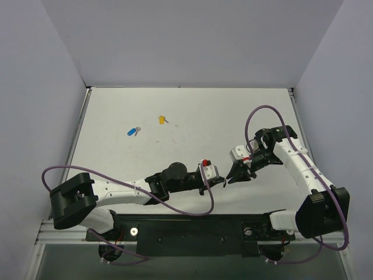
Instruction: Put the keys on the keyring
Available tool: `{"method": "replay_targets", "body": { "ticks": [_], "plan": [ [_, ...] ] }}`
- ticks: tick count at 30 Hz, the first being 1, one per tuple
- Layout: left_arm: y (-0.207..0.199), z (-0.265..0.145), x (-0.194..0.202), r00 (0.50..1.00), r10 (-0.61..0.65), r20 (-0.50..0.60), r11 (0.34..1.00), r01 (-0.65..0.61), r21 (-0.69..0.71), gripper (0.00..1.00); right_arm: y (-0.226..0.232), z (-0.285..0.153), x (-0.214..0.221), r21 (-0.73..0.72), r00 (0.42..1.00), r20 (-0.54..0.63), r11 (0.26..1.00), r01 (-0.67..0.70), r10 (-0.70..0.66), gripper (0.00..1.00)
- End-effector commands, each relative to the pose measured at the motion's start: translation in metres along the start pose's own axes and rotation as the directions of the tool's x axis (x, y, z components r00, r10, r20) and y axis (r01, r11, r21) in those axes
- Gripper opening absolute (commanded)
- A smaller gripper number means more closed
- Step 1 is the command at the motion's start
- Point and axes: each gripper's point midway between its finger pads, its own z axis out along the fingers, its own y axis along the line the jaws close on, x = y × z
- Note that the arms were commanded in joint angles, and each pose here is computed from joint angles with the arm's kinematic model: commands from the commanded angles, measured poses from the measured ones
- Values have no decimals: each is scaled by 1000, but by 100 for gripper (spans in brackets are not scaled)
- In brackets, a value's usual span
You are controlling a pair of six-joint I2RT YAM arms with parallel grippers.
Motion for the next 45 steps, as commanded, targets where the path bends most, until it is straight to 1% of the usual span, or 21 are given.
{"method": "replay_targets", "body": {
  "ticks": [1, 6, 9, 11, 18, 19, 20, 25, 27, 28, 29, 30, 31, 32, 33, 34, 39, 42, 45],
  "plan": [
    [-4, 4, -26, 996, 0, 86, 1000, -1, 19, 0, 36, 2, -21, -103, 982, 67, 981, -167, 174, 16],
    [-5, 4, -29, 995, -2, 97, 1000, 0, 22, 0, 35, 3, -21, -106, 982, 67, 980, -167, 174, 15],
    [-5, 4, -29, 995, -6, 97, 1000, 4, 24, 0, 35, 2, -21, -106, 982, 66, 980, -170, 177, 9],
    [-6, 4, -28, 995, -11, 97, 1000, 9, 25, 0, 35, 3, -21, -108, 982, 64, 979, -172, 179, 8],
    [-8, 4, -29, 994, -20, 107, 999, 17, 33, 0, 34, 3, -21, -110, 981, 66, 978, -176, 184, 7],
    [-8, 4, -28, 994, -20, 106, 999, 17, 33, 0, 34, 3, -21, -110, 981, 66, 978, -176, 184, 5],
    [-8, 4, -30, 994, -19, 110, 999, 16, 33, 0, 34, 3, -21, -112, 980, 65, 977, -180, 188, 0],
    [-10, 3, -29, 994, -20, 110, 999, 16, 34, 0, 36, 2, -22, -110, 982, 63, 979, -171, 179, 0],
    [-9, 0, -29, 993, -19, 116, 999, 15, 30, 6, 37, 1, -22, -110, 983, 59, 980, -167, 174, 0],
    [-8, -2, -26, 993, -19, 113, 1000, 17, 22, 23, 37, 1, -22, -113, 983, 60, 980, -163, 171, 0],
    [-9, -6, -32, 990, -43, 132, 999, 41, 19, 30, 38, 1, -22, -117, 984, 56, 980, -162, 170, 0],
    [-8, -9, -27, 991, -45, 125, 999, 44, 9, 36, 39, 1, -22, -118, 986, 55, 981, -153, 160, 0],
    [-7, -14, -33, 989, -43, 144, 999, 43, 1, 39, 39, 1, -21, -121, 985, 54, 980, -155, 163, 0],
    [-6, -17, -27, 990, -43, 136, 999, 45, -10, 44, 40, 1, -21, -123, 985, 55, 981, -153, 161, 0],
    [-5, -22, -32, 988, -41, 149, 999, 43, -14, 45, 41, 1, -21, -126, 985, 55, 980, -154, 161, 0],
    [-4, -26, -25, 990, -42, 135, 999, 45, -25, 46, 41, 1, -21, -128, 987, 53, 981, -147, 155, 0],
    [-4, -40, -22, 990, -32, 134, 999, 38, -39, 47, 44, 2, -17, -140, 989, 46, 981, -133, 141, 0],
    [-4, -39, -26, 988, -37, 153, 998, 43, -36, 48, 46, 3, -14, -151, 991, 33, 981, -124, 131, 0],
    [-6, -30, -32, 986, -37, 160, 999, 41, -18, 47, 48, 3, -12, -164, 991, 18, 978, -128, 132, 0]
  ]
}}
